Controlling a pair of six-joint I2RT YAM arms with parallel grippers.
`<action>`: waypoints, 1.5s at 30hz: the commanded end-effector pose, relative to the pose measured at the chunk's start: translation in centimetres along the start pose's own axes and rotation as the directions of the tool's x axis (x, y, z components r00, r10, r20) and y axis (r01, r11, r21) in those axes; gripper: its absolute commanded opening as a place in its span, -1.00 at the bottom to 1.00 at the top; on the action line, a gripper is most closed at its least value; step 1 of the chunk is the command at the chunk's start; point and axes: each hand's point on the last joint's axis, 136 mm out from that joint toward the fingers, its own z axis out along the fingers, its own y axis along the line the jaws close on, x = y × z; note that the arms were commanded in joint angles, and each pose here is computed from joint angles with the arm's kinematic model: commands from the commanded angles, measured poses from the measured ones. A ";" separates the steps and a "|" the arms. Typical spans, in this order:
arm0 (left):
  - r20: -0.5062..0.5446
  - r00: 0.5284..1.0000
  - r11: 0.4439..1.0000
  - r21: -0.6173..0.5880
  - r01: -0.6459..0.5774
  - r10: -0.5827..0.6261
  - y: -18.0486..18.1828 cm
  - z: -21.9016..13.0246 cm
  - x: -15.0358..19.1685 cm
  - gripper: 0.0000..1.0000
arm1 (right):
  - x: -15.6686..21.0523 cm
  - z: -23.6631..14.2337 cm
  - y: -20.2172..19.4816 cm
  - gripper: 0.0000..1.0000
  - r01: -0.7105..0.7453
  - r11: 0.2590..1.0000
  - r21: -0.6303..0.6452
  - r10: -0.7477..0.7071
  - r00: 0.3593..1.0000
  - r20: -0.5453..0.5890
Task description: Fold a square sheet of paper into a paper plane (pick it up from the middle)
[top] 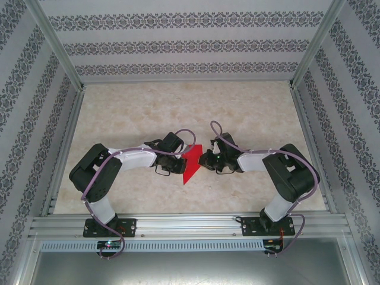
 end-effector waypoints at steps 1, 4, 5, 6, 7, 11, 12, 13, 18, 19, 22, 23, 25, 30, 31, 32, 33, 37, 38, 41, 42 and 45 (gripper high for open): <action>-0.055 0.998 0.998 -0.058 0.015 -0.018 1.4 0.1 1.4 -1.00 | -0.7 -0.9 1.8 -0.79 0.045 0.999 -0.029 -0.044 0.998 0.033; -0.057 0.998 0.998 -0.059 0.016 -0.019 1.4 0.1 1.5 -1.00 | -0.6 -0.6 1.7 -0.79 0.042 0.999 -0.030 -0.041 0.999 0.023; -0.057 0.998 0.998 -0.059 0.015 -0.018 1.4 0.1 1.5 -1.00 | -0.4 -0.3 1.4 -0.79 0.037 0.999 -0.026 -0.036 0.999 0.013; -0.056 0.998 0.998 -0.059 0.016 -0.019 1.4 0.1 1.5 -1.00 | -0.4 0.0 1.0 -0.79 0.028 0.999 -0.020 -0.028 1.000 0.007; -0.058 0.998 0.998 -0.060 0.016 -0.020 1.4 0.1 1.5 -1.00 | -0.2 0.4 0.7 -0.79 0.020 1.000 -0.018 -0.020 1.000 0.000; -0.055 0.998 0.998 -0.062 0.015 -0.019 1.4 0.1 1.4 -1.00 | 0.5 1.4 -1.6 -0.79 -0.016 1.000 0.026 0.016 1.000 -0.011; -0.055 0.998 0.998 -0.063 0.016 -0.019 1.5 0.1 1.4 -1.00 | 0.6 1.5 -2.2 -0.79 -0.024 0.999 0.046 0.025 1.000 -0.009; -0.056 0.998 0.998 -0.064 0.016 -0.020 1.5 0.1 1.5 -1.00 | 0.8 1.6 -3.0 -0.79 -0.033 0.997 0.066 0.034 0.999 -0.012; -0.055 0.998 0.998 -0.063 0.015 -0.018 1.4 0.0 1.4 -1.00 | 0.7 0.8 -2.0 -0.77 -0.037 0.999 0.021 0.037 0.999 -0.002; -0.056 0.998 0.998 -0.063 0.014 -0.018 1.5 0.0 1.5 -1.00 | 0.5 0.3 -1.2 -0.77 -0.023 1.000 0.007 0.023 1.000 0.008; -0.056 0.998 0.998 -0.063 0.014 -0.017 1.5 0.1 1.5 -1.00 | -0.1 -1.2 0.5 -0.77 0.013 1.000 -0.009 -0.013 0.999 0.045; -0.056 0.998 0.998 -0.064 0.015 -0.018 1.5 0.1 1.5 -1.00 | -0.2 -1.7 0.9 -0.77 0.020 1.000 -0.012 -0.020 0.998 0.061; -0.058 0.998 0.998 -0.066 0.014 -0.018 1.5 0.1 1.4 -1.00 | -0.5 -2.4 1.2 -0.77 0.028 1.000 -0.012 -0.027 0.996 0.084; -0.057 0.998 0.998 -0.066 0.015 -0.019 1.5 0.1 1.5 -1.00 | -0.9 -2.4 0.6 -0.78 0.026 1.000 0.013 -0.027 0.994 0.109; -0.056 0.998 0.998 -0.063 0.015 -0.018 1.5 0.1 1.4 -1.00 | -1.0 -2.1 0.4 -0.79 0.023 1.000 0.016 -0.025 0.994 0.108; -0.056 0.998 0.998 -0.064 0.015 -0.019 1.5 0.1 1.4 -1.00 | -1.0 -1.7 0.1 -0.79 0.017 1.000 0.021 -0.019 0.995 0.102; -0.057 0.998 0.998 -0.064 0.014 -0.018 1.5 0.1 1.4 -1.00 | -1.1 -1.4 0.0 -0.80 0.011 1.000 0.018 -0.012 0.995 0.096; -0.060 0.998 0.998 -0.063 0.009 -0.013 1.4 0.1 1.4 -1.00 | -0.7 0.2 -1.1 -0.80 -0.021 0.999 0.026 0.019 0.998 0.062; -0.061 0.998 0.998 -0.064 0.009 -0.013 1.5 0.1 1.5 -1.00 | -0.4 0.5 -2.0 -0.81 -0.033 0.998 0.050 0.030 0.998 0.052; -0.058 0.998 0.998 -0.064 0.011 -0.014 1.5 0.1 1.5 -1.00 | 0.1 0.9 -3.6 -0.82 -0.061 0.995 0.076 0.057 0.997 0.048; -0.058 0.998 0.998 -0.065 0.010 -0.014 1.5 0.1 1.5 -1.00 | 0.2 0.9 -3.6 -0.82 -0.067 0.996 0.063 0.065 0.997 0.045; -0.056 0.998 0.998 -0.064 0.012 -0.015 1.4 0.0 1.4 -1.00 | -0.2 -0.2 -1.5 -0.81 -0.033 0.999 0.021 0.032 0.998 0.061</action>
